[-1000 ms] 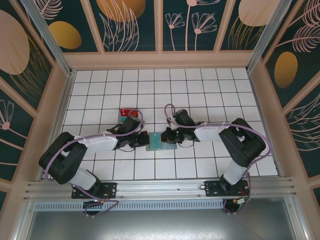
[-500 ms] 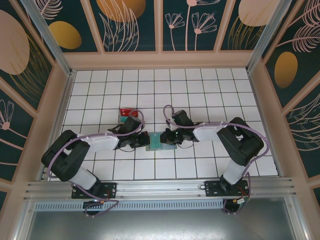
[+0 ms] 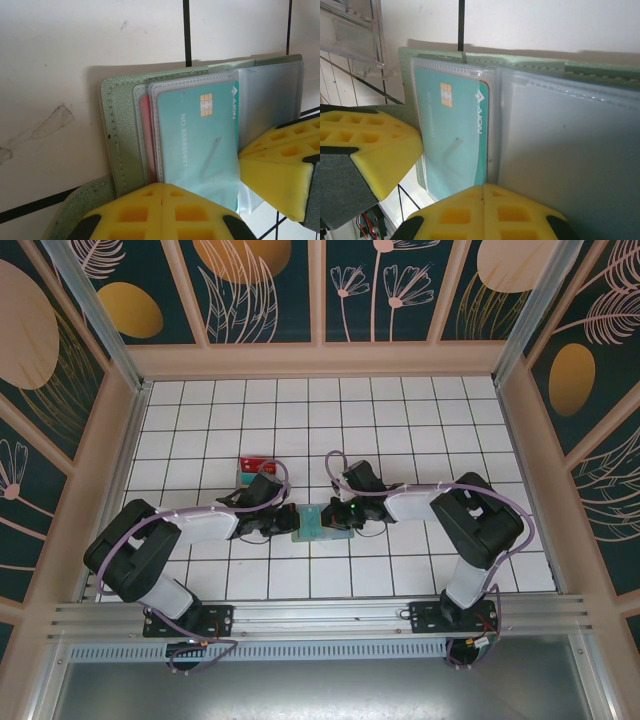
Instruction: Take the credit cards out of the card holder
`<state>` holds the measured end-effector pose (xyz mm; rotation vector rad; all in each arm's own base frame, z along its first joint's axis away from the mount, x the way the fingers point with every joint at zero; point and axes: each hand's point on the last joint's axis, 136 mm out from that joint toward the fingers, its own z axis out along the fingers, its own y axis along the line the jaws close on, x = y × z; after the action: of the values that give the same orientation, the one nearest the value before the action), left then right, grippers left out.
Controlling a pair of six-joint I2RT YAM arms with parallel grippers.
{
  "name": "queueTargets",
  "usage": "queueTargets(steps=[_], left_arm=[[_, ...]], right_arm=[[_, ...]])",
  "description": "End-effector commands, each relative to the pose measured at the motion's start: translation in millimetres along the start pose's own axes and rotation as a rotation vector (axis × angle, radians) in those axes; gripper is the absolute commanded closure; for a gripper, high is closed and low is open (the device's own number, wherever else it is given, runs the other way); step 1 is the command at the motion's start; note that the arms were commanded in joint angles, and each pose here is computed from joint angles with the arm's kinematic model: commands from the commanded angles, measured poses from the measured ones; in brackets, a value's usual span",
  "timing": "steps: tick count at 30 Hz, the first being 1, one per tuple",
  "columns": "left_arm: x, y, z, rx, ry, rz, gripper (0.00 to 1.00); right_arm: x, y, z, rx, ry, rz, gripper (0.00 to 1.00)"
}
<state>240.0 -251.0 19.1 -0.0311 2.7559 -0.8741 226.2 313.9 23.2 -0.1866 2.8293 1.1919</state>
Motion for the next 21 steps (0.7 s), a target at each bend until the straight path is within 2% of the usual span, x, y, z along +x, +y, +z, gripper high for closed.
queueTargets(steps=[1,10,17,21], left_arm=[[7.8,13.4,6.0,-0.075,0.033,-0.018,1.0],[14.5,27.7,6.0,-0.132,0.047,-0.024,1.0],[12.2,23.4,5.1,-0.118,0.044,-0.018,1.0],[13.0,22.9,5.2,-0.114,0.047,-0.018,1.0]], right_arm=[[-2.0,2.8,-3.8,0.008,-0.016,-0.019,1.0],[0.3,-12.8,-21.7,0.022,-0.048,0.014,1.0],[-5.7,-2.9,-20.1,-0.01,-0.049,-0.002,1.0],[-14.1,7.1,-21.1,-0.025,-0.065,-0.02,0.89]])
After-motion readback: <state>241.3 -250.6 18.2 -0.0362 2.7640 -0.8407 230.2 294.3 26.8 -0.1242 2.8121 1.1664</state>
